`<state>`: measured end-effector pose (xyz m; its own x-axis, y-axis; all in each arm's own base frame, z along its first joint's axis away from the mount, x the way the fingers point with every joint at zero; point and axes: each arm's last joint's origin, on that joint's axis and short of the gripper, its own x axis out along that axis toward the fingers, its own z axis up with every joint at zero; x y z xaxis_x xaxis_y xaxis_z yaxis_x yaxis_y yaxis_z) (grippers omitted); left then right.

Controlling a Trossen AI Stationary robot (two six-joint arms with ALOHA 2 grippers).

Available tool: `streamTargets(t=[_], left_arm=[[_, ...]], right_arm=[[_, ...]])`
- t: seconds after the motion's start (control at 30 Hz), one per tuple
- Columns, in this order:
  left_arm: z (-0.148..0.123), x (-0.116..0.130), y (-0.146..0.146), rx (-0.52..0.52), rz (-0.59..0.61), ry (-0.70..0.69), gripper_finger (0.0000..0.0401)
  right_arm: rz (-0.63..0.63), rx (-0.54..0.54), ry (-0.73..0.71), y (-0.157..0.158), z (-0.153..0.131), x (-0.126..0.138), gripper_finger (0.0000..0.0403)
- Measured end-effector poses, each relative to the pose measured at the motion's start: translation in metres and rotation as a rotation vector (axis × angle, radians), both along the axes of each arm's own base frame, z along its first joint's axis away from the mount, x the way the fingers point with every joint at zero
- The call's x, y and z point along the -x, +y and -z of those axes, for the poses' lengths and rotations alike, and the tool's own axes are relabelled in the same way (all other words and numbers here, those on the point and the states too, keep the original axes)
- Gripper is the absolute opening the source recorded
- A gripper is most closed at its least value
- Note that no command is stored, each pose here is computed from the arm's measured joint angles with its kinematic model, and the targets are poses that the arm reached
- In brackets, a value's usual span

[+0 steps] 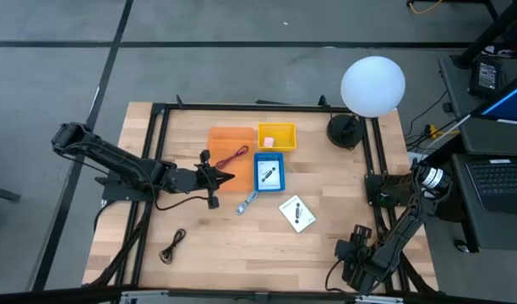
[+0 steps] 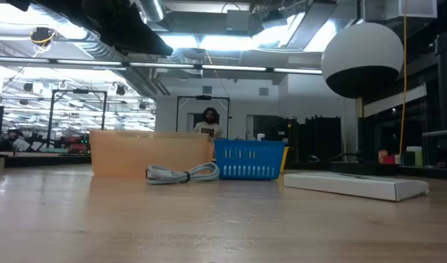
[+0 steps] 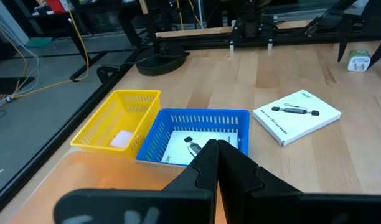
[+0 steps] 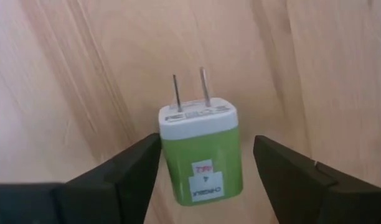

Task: Pick and place items into bin
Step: Put the green charger adapter into the yellow bin

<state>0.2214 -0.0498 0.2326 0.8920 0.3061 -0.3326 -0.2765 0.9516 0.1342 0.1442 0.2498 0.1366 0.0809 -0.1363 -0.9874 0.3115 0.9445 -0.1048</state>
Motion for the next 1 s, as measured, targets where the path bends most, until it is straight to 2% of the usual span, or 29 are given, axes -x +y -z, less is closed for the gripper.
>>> streamTargets(t=[0.17,0.37,0.67,1.0], left_arm=[[0.000,0.000,0.000,0.000,-0.001,0.000,0.0003],[0.000,0.000,0.000,-0.004,0.001,0.001,0.0003],[0.000,0.000,0.000,-0.024,0.007,0.008,0.0003],[0.000,0.000,0.000,-0.056,0.020,0.023,0.0003]], right_arm=[[0.002,-0.013,-0.006,0.001,0.000,-0.001,0.0215],[0.004,-0.034,-0.017,0.003,-0.001,-0.001,0.0118],[0.084,-0.094,-0.096,0.001,-0.017,-0.002,0.0117],[0.112,-0.087,-0.306,-0.013,-0.051,0.000,0.0117]])
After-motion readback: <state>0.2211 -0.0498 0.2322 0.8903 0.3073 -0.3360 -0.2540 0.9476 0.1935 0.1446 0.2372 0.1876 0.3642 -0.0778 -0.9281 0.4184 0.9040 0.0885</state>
